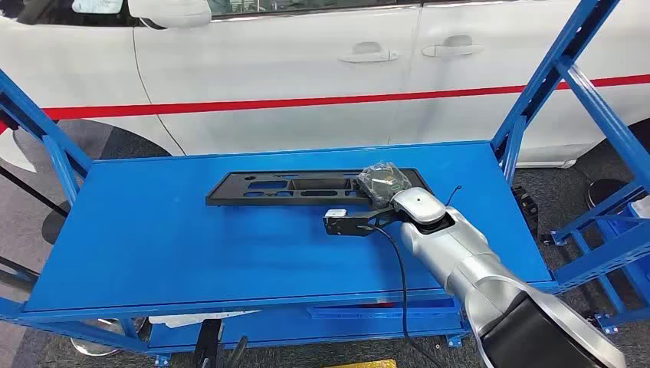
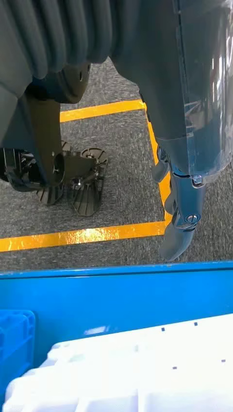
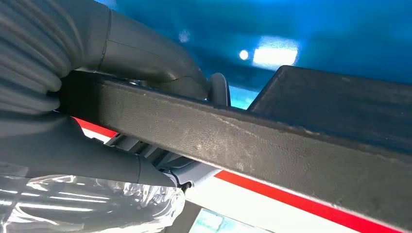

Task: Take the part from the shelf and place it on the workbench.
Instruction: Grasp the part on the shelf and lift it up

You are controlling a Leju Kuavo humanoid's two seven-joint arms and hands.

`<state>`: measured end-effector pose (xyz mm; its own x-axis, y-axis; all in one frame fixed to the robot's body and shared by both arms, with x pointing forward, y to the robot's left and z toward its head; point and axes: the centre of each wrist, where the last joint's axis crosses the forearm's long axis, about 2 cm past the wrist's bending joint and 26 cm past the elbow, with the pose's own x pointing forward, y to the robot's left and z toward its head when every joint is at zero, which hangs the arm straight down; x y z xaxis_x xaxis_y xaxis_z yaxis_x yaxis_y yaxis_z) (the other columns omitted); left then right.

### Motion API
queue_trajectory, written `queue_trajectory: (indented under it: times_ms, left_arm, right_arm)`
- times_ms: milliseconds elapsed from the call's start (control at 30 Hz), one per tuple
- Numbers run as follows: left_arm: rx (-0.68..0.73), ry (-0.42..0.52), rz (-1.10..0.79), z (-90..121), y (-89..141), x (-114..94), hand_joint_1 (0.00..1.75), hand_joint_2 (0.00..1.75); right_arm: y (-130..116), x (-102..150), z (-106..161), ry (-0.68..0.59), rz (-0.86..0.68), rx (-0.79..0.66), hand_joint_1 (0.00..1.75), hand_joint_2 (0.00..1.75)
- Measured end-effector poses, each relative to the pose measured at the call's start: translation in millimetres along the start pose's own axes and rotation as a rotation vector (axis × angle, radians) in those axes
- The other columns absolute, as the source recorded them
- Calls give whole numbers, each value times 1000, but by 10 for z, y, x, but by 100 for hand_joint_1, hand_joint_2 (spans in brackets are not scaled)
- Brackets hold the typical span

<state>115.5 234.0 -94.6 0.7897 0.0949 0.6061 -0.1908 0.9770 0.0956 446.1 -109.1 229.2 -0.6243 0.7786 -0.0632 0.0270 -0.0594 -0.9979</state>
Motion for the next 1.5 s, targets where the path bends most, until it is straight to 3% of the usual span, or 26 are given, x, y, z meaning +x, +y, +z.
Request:
queue_trajectory:
  times_ms: [267,800,1200,1500]
  left_arm:
    - [-12,18,-29,8,7,-23,0,175]
    - [40,125,-96,92,56,-214,0,175]
    - [19,252,-295,206,85,-435,0,175]
    - [19,306,-286,267,98,-548,0,175]
  right_arm:
    - [-98,-16,-25,-8,-14,-84,175,175]
    - [-1281,-288,-190,-61,-203,-488,175,175]
    - [-1533,-408,-165,-61,-306,-604,175,175]
    - [-1651,-510,-115,-96,-416,-670,175,175]
